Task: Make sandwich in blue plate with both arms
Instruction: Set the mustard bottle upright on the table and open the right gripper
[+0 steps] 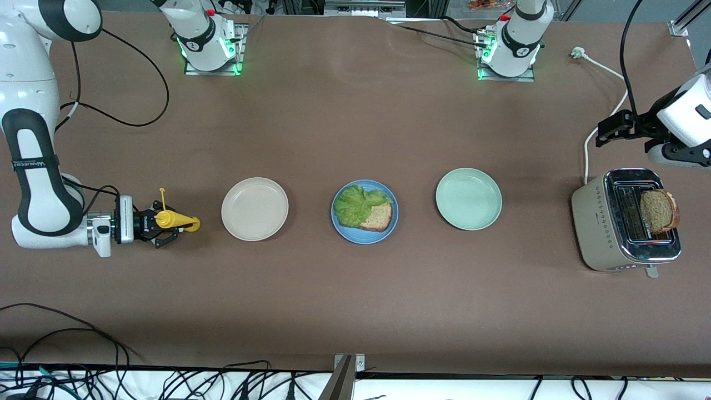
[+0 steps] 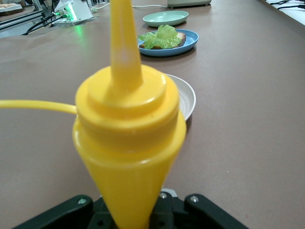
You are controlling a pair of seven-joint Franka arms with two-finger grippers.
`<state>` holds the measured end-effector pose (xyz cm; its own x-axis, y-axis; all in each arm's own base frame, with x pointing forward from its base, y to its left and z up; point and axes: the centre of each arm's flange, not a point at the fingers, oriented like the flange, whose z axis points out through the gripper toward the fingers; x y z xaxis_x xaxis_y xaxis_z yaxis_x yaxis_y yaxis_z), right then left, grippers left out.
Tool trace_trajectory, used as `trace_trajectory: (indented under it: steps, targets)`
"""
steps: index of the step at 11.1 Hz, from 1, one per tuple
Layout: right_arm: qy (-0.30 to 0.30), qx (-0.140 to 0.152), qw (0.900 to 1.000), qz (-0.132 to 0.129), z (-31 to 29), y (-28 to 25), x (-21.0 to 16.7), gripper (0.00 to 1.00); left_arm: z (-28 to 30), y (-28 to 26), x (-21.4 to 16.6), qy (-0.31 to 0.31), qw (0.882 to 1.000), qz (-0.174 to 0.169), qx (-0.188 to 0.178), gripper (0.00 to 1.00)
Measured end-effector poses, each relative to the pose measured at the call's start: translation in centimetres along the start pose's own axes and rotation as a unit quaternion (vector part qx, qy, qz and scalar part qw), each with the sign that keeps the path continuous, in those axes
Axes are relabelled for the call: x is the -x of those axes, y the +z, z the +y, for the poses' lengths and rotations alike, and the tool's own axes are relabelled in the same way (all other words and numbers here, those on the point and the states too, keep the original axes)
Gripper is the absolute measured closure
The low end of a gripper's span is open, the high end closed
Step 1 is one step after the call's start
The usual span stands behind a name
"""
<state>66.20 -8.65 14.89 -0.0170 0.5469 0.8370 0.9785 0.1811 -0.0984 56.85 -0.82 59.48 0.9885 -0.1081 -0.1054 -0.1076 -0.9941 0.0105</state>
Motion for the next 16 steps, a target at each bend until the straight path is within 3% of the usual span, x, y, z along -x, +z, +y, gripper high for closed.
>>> trace_trajectory:
  steps: [7, 8, 14, 15, 16]
  targets:
    - [0.014, 0.019, 1.000, -0.004, -0.4, -0.4, 2.5, 0.87, 0.2, 0.0, -0.1, 0.002, 1.000, 0.002, 0.000, 0.00]
    - [0.013, 0.021, 1.000, -0.003, -0.5, -0.5, 2.6, 0.83, 0.2, -0.1, -0.1, 0.002, 1.000, 0.004, -0.001, 0.00]
    - [0.004, 0.033, 0.999, -0.010, -0.3, -1.0, 3.2, 0.06, -0.7, -0.1, -0.1, -0.006, 1.000, 0.006, -0.001, 0.00]
    - [0.001, 0.035, 0.999, -0.013, -0.1, -1.4, 3.0, 0.00, -0.7, -0.1, -0.1, -0.006, 1.000, 0.007, -0.001, 0.00]
    - [-0.001, 0.037, 0.999, -0.018, 0.0, -1.8, 3.0, 0.00, -0.9, -0.2, -0.3, -0.008, 1.000, 0.014, -0.001, 0.00]
